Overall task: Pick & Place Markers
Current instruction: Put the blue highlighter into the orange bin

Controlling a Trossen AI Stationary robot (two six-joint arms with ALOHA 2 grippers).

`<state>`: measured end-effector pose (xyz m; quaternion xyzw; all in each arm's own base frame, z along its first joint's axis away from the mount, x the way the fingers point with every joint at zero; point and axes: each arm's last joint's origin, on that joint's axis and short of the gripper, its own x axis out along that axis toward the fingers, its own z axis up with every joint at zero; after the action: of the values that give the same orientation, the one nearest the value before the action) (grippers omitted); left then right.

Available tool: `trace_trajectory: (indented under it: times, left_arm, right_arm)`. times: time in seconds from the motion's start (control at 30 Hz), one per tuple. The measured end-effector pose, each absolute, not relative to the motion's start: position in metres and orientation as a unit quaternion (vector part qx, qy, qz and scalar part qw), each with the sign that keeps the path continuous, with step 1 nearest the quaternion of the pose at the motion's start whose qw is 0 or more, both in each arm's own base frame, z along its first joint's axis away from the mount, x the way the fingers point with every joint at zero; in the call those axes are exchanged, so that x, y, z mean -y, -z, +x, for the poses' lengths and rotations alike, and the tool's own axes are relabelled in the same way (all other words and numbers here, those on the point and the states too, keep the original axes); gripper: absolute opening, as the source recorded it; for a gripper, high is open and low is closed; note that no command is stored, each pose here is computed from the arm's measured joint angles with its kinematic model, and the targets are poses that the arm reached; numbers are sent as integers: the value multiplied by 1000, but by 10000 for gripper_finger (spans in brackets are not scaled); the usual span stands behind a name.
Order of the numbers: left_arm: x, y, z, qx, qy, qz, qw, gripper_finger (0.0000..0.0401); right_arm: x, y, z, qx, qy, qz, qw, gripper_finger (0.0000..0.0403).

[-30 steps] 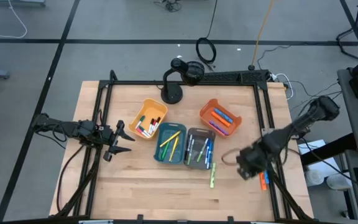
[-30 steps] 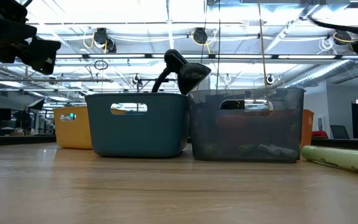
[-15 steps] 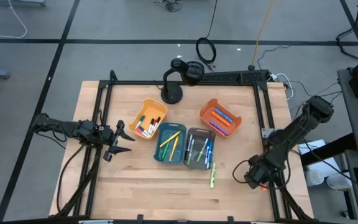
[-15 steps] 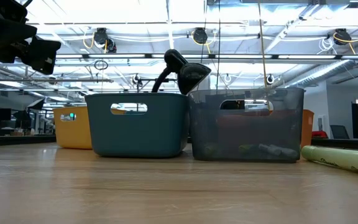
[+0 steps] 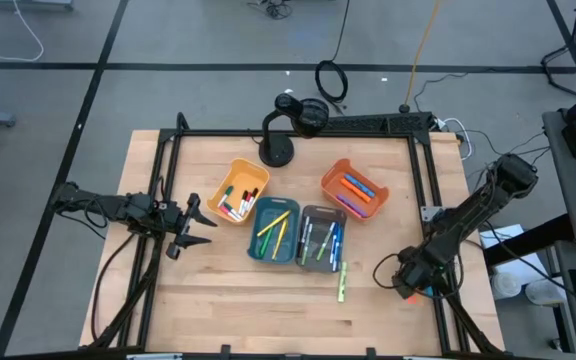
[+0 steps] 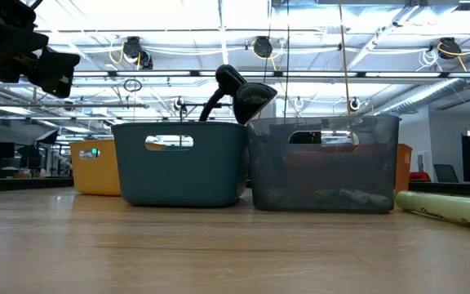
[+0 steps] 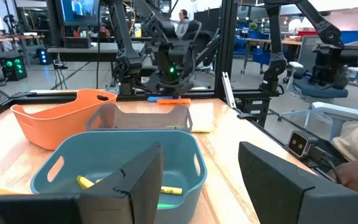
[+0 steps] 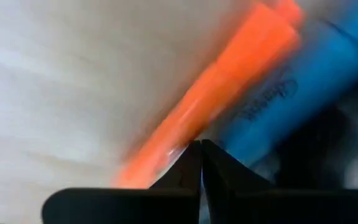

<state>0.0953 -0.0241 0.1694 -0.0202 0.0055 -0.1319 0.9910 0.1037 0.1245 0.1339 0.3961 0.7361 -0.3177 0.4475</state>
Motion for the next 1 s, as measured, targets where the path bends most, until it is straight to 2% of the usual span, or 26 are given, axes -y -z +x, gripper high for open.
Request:
trace_trajectory:
  times: [0.1, 0.33, 0.57, 0.73, 1.0]
  left_arm:
    - [24, -169, 95, -6, 132, -20, 991, 214]
    - [24, -169, 95, -5, 132, -20, 991, 214]
    - [24, -169, 95, -5, 132, -20, 991, 214]
    - [24, -169, 95, -5, 132, -20, 991, 214]
    - [24, -169, 95, -5, 132, -20, 991, 214]
  right_arm:
    - [-124, -134, 110, -721, 294, 415, 471, 0]
    - [-125, -138, 112, -721, 265, 424, 479, 0]
    - [-120, -159, 106, -734, 324, 395, 448, 0]
    - [-113, -160, 98, -739, 377, 353, 432, 0]
    - [-112, -148, 99, -729, 371, 343, 462, 0]
